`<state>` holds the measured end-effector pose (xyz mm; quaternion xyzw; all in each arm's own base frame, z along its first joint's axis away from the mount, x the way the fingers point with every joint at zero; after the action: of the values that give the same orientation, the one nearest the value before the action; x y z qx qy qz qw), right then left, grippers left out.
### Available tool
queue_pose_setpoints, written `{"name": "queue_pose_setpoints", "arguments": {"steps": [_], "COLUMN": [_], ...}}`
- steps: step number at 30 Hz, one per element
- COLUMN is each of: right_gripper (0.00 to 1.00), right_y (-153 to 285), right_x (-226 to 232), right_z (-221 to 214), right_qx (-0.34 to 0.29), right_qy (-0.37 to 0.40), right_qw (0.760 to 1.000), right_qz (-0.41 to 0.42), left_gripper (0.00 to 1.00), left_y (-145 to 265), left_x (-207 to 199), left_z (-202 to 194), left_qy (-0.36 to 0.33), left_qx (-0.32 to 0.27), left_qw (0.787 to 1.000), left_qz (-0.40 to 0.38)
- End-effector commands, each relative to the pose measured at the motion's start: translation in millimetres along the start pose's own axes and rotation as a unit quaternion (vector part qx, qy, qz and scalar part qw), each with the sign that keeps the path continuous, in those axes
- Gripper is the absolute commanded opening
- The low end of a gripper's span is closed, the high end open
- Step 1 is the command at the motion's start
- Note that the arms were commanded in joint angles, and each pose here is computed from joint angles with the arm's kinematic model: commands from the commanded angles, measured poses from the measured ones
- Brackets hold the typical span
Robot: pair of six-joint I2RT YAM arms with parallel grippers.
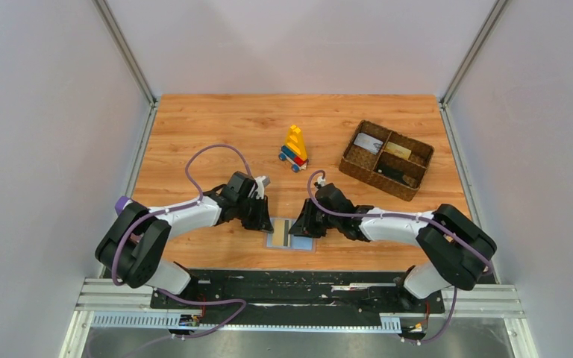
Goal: Take the credit cards out of the card holder
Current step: Remove the credit card from the card holder.
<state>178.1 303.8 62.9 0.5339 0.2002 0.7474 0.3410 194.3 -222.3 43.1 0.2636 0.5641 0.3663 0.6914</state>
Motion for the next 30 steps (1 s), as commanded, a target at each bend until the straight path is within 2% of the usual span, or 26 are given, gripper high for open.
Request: {"name": "queue_pose_setpoints", "arguments": {"steps": [1,12,30], "right_gripper": [0.23,0.24,0.25], "right_y": [-5.8,-20.0,-27.0], "right_x": [22.0,9.4,-3.1], "right_z": [12.2,3.7,0.4], "right_qx": [-0.011,0.013,0.014], "right_qy": [0.005,0.008,0.03], "right_qw": [0.999,1.0,0.997], "right_qz": [0.034,-0.002,-0.07], "left_gripper": [0.17,0.17,0.17], "left_y": [-4.5,-4.4,-4.6], "left_x": [8.8,15.5,17.1], "left_z": [-3.8,-10.1,-12.4], "left_qy": [0.007,0.02,0.023], "left_qx": [0.003,0.005,0.007], "left_qw": [1.0,1.0,0.999], "left_qz": [0.01,0.021,0.023]}}
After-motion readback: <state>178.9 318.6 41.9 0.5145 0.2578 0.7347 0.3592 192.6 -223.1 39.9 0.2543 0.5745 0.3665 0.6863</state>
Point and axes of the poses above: each gripper's point midway between its finger pads, its own y axis back along the fingers, its own x axis along the line the jaws close on, z = x × y, the point moved 2 cm from there along y, back along the fingers, and after that the axes turned 10 degrees about y, right-handed, at the moved point
